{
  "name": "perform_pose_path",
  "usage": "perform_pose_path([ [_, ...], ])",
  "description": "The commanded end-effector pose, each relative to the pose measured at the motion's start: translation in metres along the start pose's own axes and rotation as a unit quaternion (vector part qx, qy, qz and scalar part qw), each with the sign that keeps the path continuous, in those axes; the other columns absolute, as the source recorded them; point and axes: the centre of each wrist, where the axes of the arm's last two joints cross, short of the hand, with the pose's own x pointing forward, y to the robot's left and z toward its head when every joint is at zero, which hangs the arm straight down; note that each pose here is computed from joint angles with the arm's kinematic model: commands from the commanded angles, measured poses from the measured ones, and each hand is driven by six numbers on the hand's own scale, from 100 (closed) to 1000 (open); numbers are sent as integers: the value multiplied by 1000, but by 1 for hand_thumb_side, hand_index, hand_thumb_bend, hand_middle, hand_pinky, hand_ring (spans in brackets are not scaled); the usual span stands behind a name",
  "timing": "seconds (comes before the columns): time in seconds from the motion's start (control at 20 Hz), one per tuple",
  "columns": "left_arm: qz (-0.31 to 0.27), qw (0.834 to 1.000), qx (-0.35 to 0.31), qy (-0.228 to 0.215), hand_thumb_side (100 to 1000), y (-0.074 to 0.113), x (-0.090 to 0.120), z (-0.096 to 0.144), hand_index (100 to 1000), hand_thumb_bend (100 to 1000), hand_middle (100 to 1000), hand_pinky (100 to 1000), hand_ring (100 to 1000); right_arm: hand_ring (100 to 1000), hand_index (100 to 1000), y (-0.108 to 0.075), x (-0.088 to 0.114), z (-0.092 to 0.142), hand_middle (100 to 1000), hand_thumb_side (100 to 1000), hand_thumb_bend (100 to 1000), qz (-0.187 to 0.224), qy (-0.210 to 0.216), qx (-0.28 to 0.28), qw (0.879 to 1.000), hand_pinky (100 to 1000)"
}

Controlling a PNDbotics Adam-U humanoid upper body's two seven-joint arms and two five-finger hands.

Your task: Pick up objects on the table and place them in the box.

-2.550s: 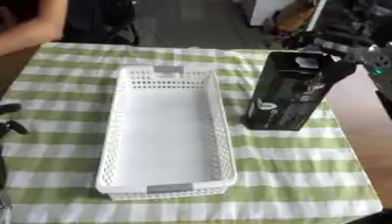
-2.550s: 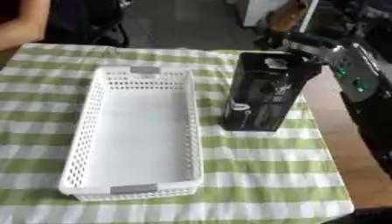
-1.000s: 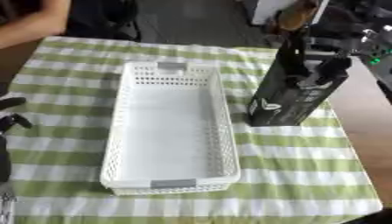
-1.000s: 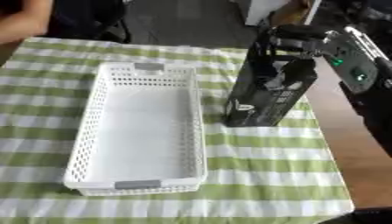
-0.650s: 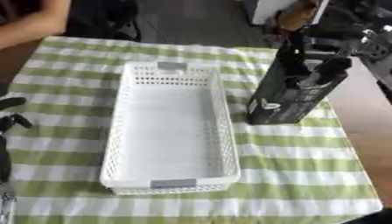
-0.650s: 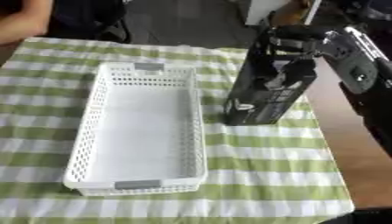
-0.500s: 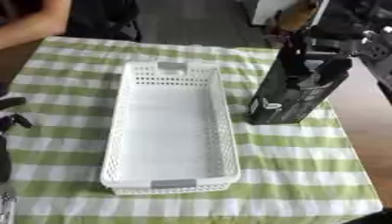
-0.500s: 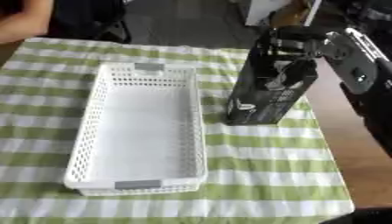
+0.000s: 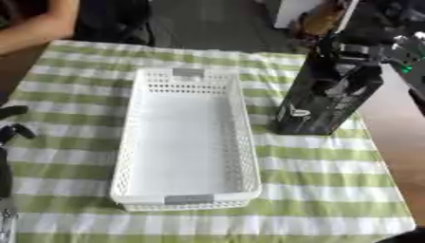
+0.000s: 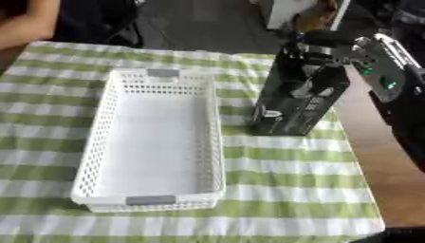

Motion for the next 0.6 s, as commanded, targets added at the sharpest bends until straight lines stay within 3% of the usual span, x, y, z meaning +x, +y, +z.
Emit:
perform_pose_path([
  [0.05,-7,1000,-7,-11,1000,1,6,-4,638,100,712,315,577,474,591,-2,-6,7,456,390,126,64,-56,89,992,330],
  [0.25,-6,1000,-7,-11,1000,1,6,-4,638,100,712,315,577,430,541,-11,-2,12,407,412,100,71,-55,58,994,271],
  [0.6,-6,1000,-7,-10,1000,1,5,-4,637,100,712,315,577,423,530,-28,6,17,397,425,100,83,-52,8,995,258],
])
